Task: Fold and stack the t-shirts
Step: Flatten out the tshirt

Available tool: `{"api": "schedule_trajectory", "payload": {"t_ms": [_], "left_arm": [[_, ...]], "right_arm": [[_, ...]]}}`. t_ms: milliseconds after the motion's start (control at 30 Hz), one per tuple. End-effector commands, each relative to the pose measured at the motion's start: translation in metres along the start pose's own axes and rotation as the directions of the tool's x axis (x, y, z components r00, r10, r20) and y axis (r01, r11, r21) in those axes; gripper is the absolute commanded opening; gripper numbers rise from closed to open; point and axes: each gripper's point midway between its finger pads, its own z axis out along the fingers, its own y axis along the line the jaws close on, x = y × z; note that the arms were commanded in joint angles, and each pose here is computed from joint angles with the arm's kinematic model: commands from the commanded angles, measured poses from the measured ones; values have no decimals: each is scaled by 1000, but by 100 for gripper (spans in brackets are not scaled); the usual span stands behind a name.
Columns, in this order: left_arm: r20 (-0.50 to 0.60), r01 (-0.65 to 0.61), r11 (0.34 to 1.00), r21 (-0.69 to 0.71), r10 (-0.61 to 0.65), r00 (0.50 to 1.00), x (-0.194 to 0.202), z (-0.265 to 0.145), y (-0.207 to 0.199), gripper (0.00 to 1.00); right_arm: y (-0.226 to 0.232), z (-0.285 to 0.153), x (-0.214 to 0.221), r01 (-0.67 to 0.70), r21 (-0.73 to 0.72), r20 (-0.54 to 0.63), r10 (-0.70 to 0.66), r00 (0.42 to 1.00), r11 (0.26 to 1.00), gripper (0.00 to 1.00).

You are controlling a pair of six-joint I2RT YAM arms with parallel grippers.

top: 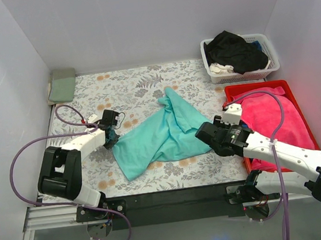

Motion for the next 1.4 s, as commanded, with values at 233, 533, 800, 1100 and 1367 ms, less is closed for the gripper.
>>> {"api": "schedule_trajectory", "payload": {"t_ms": [233, 533, 800, 1100, 1367], "left_arm": [[134, 167, 986, 0, -166, 977, -37, -54, 27, 0], [194, 221, 975, 33, -223, 955, -53, -92, 49, 0], [171, 205, 978, 48, -211, 963, -48, -94, 49, 0], [177, 204, 978, 41, -209, 962, -49, -96, 52, 0], [206, 217, 976, 27, -218, 954, -59, -102, 57, 0]], "right_arm": [[97, 0, -42, 192, -193, 99, -175, 979, 962, 59], [228, 23, -79, 506, -354, 284, -425, 859, 786, 60], [304, 47, -81, 595, -465, 352, -479, 804, 656, 59], [305, 120, -46, 538, -559, 215, -517, 829, 630, 57], [296, 138, -31, 502, -589, 140, -532, 835, 633, 16]]}}
